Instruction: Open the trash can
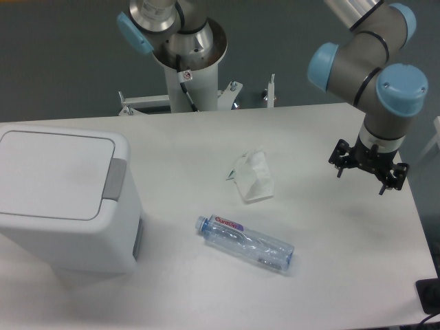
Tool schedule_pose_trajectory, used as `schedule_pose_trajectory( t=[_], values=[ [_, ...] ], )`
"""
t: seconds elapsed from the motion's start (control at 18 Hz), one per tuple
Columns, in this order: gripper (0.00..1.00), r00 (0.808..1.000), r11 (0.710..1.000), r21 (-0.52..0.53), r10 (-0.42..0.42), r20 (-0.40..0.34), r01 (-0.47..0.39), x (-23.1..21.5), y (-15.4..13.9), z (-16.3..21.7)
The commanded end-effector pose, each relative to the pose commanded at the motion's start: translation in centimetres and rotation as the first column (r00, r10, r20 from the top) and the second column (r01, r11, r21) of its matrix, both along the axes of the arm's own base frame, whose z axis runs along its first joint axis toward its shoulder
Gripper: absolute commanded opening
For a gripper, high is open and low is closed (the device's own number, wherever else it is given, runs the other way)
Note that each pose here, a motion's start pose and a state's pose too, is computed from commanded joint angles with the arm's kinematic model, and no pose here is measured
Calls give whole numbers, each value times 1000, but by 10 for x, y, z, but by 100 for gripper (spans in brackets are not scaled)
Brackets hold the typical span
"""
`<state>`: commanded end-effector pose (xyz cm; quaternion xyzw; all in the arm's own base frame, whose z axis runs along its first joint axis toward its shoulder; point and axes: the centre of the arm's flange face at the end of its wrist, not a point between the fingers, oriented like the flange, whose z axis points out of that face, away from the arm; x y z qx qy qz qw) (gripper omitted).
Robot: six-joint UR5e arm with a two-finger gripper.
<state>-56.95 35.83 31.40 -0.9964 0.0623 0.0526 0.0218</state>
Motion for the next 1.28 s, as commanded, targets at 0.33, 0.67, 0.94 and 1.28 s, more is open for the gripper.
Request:
schedule_pose_trajectory(
  t=[0.33,0.67,0.94,1.28],
  values=[
    [100,1000,1000,0,2,1,-2,0,0,0],
    [100,1000,1000,1,-2,-1,2,2,2,0],
    [100,1000,1000,-2,12,16,-12,16,-1,-2],
    [100,988,983,101,150,29,-152,31,21,23]
  ],
)
